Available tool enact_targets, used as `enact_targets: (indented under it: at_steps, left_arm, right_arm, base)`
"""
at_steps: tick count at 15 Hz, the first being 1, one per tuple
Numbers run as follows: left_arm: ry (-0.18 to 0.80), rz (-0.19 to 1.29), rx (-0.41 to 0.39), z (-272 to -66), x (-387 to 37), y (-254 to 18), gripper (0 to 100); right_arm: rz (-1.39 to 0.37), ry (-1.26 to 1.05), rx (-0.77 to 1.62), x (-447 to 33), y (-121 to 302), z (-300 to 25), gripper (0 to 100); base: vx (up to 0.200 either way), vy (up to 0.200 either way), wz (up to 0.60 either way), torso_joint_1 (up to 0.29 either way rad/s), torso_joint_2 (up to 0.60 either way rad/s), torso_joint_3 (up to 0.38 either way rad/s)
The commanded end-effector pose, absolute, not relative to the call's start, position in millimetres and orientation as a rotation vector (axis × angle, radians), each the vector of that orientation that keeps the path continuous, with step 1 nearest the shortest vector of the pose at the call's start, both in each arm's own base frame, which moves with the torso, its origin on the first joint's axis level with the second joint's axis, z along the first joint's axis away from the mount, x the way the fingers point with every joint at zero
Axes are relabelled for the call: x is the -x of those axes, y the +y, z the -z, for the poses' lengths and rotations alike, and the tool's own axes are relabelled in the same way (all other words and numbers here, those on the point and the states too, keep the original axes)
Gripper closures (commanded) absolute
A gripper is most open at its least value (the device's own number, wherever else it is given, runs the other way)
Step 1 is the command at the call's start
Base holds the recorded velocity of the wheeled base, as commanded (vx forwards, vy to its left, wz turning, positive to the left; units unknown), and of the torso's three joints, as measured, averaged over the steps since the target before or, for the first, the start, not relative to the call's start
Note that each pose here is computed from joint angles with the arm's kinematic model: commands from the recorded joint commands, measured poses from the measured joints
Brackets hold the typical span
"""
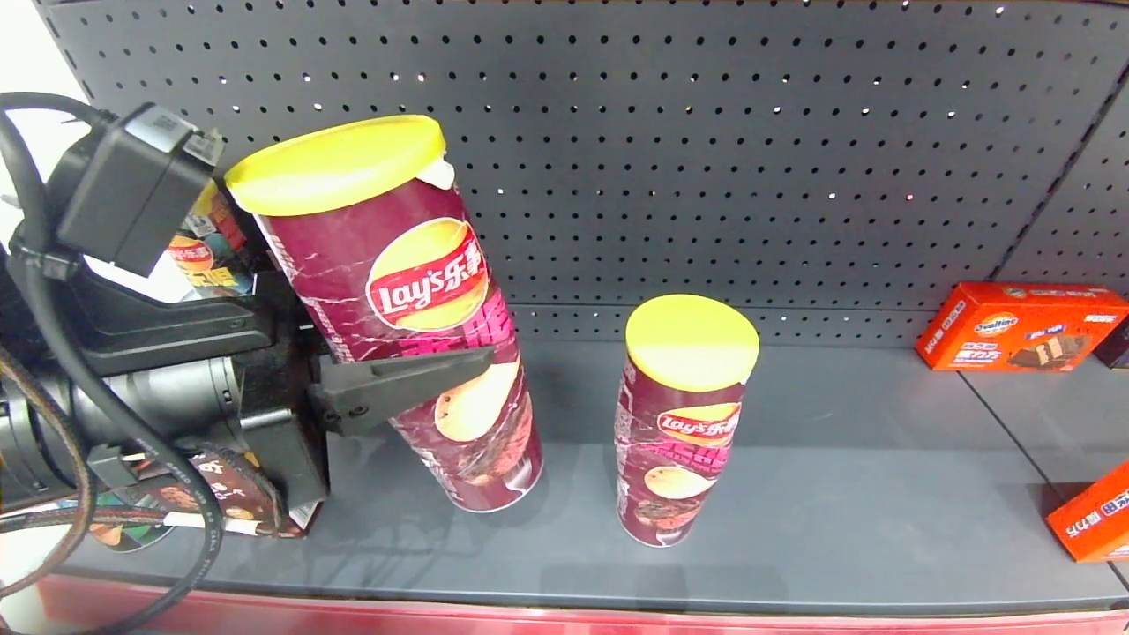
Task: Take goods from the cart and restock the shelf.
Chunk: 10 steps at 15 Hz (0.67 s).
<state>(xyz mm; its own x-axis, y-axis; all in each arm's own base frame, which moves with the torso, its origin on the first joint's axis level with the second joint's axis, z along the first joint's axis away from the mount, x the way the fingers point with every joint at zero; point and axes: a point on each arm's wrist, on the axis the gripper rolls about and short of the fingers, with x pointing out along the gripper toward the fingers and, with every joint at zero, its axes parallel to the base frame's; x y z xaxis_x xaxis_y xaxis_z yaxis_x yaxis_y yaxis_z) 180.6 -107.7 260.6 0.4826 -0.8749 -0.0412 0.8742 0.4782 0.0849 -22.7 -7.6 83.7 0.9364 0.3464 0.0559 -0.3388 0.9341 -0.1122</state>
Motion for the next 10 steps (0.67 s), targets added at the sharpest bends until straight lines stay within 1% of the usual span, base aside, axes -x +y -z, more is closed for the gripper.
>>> enact_targets:
  at_steps: [1, 2, 3, 5, 6, 7, 8, 9, 10]
  left_arm:
    - [0.005, 1.068, -0.098, -258.4, -185.2, -109.8, 100]
    - [0.005, 1.068, -0.098, -258.4, -185.2, -109.8, 100]
    - [0.006, 1.068, -0.097, -257.9, -185.1, -109.8, 100]
    - [0.003, 1.068, -0.098, -258.7, -185.0, -109.3, 100]
    - [0.004, 1.07, -0.097, -258.3, -184.8, -109.6, 100]
    - [0.004, 1.07, -0.097, -258.4, -185.2, -109.8, 100]
    - [0.003, 1.071, -0.098, -258.8, -185.0, -110.1, 100]
    - [0.004, 1.07, -0.096, -258.7, -184.8, -109.6, 100]
    - [-0.003, 1.069, -0.097, -260.1, -183.8, -109.1, 100]
  right_arm:
    - [-0.347, -0.076, 0.111, 22.5, -7.6, -83.0, 0]
    - [-0.309, -0.075, 0.113, 22.4, -8.4, -83.4, 0]
    - [-0.203, -0.067, 0.111, 21.6, -10.7, -83.0, 0]
    - [-0.148, -0.064, 0.103, 21.4, -11.9, -83.1, 0]
    - [-0.223, -0.069, 0.11, 21.8, -10.3, -83.2, 0]
    - [-0.34, -0.074, 0.113, 22.6, -7.8, -83.1, 0]
    - [-0.365, -0.07, 0.109, 23.0, -7.3, -83.2, 0]
    - [-0.332, -0.062, 0.107, 23.0, -8.2, -83.3, 0]
    - [-0.16, -0.046, 0.105, 22.1, -11.8, -82.9, 0]
  base:
    - [0.0, 0.0, 0.0, 0.0, 0.0, 0.0]
    - [0.0, 0.0, 0.0, 0.0, 0.0, 0.0]
    - [0.0, 0.0, 0.0, 0.0, 0.0, 0.0]
    - [0.0, 0.0, 0.0, 0.0, 0.0, 0.0]
    - [0.0, 0.0, 0.0, 0.0, 0.0, 0.0]
    - [0.0, 0.0, 0.0, 0.0, 0.0, 0.0]
    - [0.0, 0.0, 0.0, 0.0, 0.0, 0.0]
    - [0.0, 0.0, 0.0, 0.0, 0.0, 0.0]
    - [0.0, 0.0, 0.0, 0.0, 0.0, 0.0]
